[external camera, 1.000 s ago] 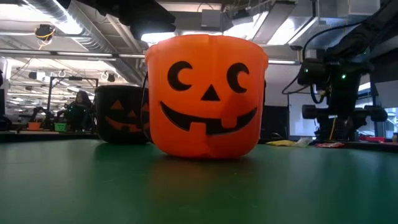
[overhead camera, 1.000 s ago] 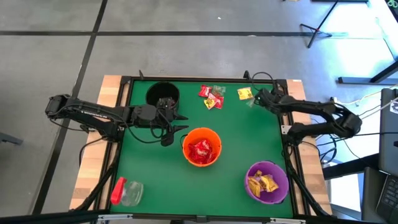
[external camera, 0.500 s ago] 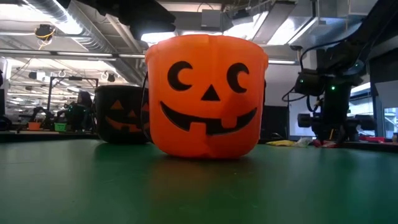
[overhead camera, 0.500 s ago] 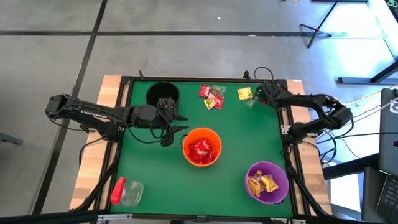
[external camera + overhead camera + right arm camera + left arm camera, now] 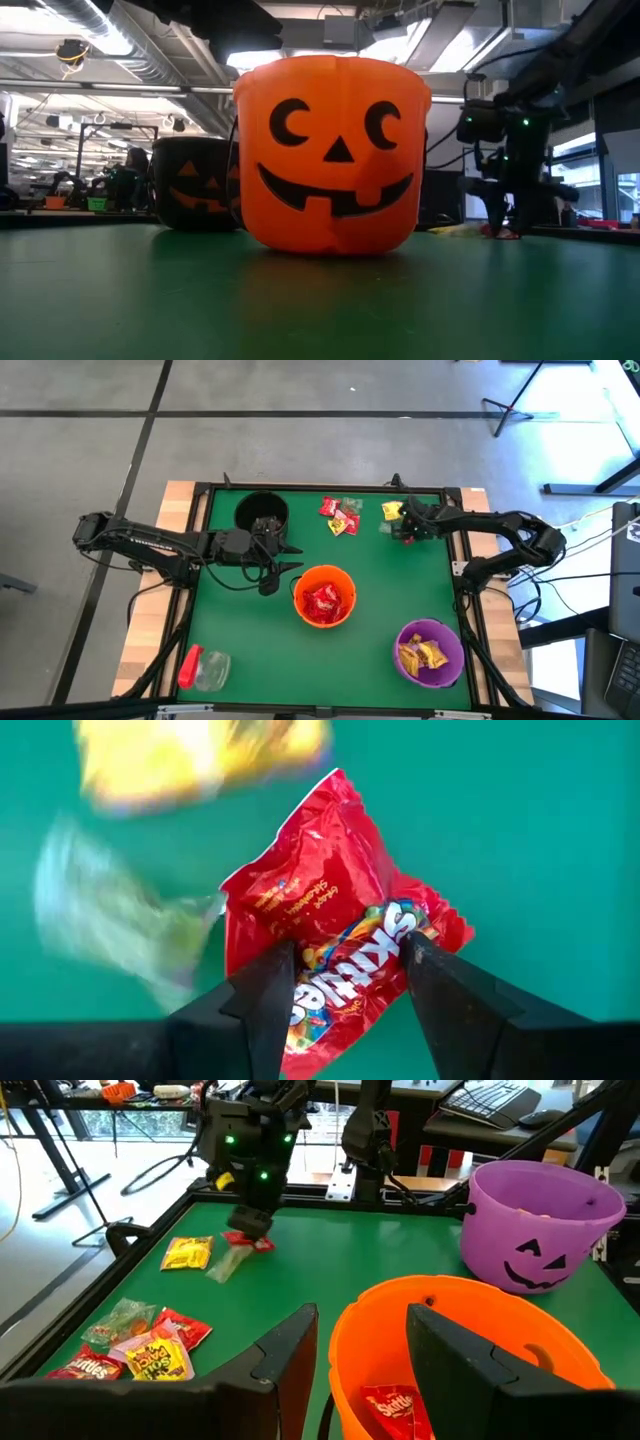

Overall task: Sort candy
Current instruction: Put the red candy into the orange bin

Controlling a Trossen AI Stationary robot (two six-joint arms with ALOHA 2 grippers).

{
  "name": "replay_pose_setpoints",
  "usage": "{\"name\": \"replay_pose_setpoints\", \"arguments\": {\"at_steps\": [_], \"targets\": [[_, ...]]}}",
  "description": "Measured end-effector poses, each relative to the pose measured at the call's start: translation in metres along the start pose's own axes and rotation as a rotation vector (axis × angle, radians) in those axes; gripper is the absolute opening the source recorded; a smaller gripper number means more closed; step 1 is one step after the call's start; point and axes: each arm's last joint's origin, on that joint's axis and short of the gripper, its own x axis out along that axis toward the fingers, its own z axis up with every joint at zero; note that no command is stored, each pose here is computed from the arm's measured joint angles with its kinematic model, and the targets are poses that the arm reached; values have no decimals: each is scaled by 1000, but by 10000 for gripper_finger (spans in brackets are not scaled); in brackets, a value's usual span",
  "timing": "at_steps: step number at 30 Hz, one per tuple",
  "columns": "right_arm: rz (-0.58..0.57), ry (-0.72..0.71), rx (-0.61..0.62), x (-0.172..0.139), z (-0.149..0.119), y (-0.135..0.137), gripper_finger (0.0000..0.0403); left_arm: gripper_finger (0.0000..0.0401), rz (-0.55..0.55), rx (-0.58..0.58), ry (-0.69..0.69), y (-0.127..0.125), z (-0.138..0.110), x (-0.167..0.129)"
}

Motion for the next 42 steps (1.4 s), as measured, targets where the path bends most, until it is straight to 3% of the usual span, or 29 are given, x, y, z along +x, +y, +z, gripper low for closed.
{"name": "replay_pose_setpoints", "arguments": {"at_steps": [11,21,25,30,36,42], "targets": [[-21,102,-143,-15,-18,21,183,149,5,-7,-3,0,0,0],[-43,111,-208,-23,-24,29,44,149,5,-8,-9,0,1,0],[-81,122,-246,-36,-25,33,23,149,5,-9,-10,0,1,0],[-25,75,-300,-69,-31,43,20,149,7,-9,-14,0,1,0],[239,-48,-393,-122,-49,62,20,149,69,-4,-21,3,2,0],[659,-214,-566,-168,-80,99,20,149,114,-13,-28,10,3,1]]}}
